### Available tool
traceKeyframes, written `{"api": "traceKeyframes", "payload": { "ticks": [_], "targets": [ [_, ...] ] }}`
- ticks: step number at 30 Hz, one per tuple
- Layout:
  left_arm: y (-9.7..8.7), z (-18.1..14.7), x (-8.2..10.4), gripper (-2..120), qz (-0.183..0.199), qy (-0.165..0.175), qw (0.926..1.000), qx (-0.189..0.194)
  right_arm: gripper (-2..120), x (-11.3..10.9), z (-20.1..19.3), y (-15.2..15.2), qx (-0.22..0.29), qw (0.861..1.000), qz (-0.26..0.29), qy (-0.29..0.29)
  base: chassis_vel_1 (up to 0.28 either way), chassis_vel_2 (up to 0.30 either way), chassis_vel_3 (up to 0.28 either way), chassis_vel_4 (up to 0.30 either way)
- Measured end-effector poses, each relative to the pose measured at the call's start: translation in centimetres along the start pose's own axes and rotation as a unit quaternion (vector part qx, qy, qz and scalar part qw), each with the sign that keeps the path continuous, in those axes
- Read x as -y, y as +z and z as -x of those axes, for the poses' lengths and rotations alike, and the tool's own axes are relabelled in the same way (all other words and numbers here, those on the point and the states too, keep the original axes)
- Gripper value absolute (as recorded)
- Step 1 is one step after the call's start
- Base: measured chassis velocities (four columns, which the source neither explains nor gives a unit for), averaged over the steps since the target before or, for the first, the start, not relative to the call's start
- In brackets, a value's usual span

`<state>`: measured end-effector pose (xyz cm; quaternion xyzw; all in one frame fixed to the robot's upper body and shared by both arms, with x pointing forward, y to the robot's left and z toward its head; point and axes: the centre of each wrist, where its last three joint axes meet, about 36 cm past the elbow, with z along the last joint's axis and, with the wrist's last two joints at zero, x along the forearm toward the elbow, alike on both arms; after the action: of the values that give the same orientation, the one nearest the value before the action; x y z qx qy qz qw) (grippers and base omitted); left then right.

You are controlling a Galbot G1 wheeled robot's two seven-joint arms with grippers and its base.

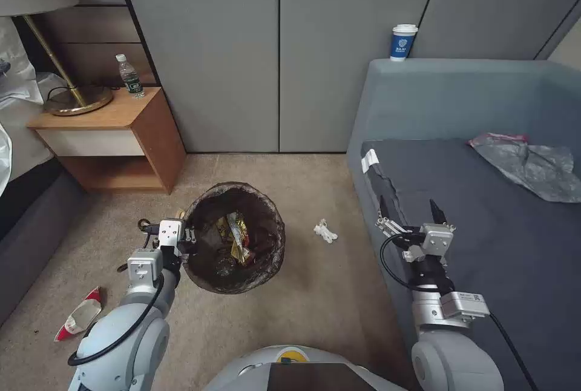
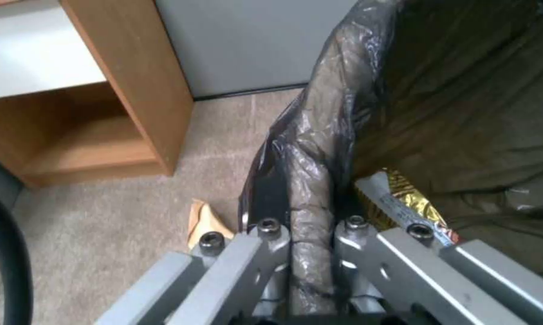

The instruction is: Pick up the trash bin, then pick up the garbage from the floor and place it into the trash bin.

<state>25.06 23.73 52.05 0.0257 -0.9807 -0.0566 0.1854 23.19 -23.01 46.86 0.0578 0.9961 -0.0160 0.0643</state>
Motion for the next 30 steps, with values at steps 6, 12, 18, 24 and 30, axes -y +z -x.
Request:
{"api": "traceKeyframes", "payload": {
  "ticks": [6, 12, 18, 24, 30],
  "targets": [
    [0.01, -0.03, 0.0, 2, 0.0, 0.0, 1.0, 0.0, 100, 0.11, 0.23, 0.01, -0.001, 1.0, -0.001, 0.002, -0.101, 0.114, 0.107, -0.107],
    [0.03, 0.05, 0.1, 2, -0.003, 0.0, 1.0, 0.0, 100, 0.14, 0.25, 0.03, -0.003, 1.0, -0.002, 0.003, -0.11, 0.106, 0.109, -0.115],
    [0.03, 0.08, 0.02, 2, -0.001, -0.001, 1.0, 0.0, 100, 0.15, 0.27, 0.15, -0.005, 1.0, -0.002, 0.003, -0.108, 0.112, 0.109, -0.095],
    [0.09, 0.17, 0.0, 2, -0.002, -0.002, 1.0, -0.001, 100, 0.13, 0.28, 0.26, -0.006, 1.0, -0.001, 0.003, -0.094, 0.1, 0.097, -0.101],
    [0.09, 0.19, 0.03, 2, -0.003, -0.001, 1.0, -0.001, 100, 0.09, 0.28, 0.26, -0.007, 1.0, 0.0, 0.002, -0.115, 0.112, 0.105, -0.102]
  ]
}}
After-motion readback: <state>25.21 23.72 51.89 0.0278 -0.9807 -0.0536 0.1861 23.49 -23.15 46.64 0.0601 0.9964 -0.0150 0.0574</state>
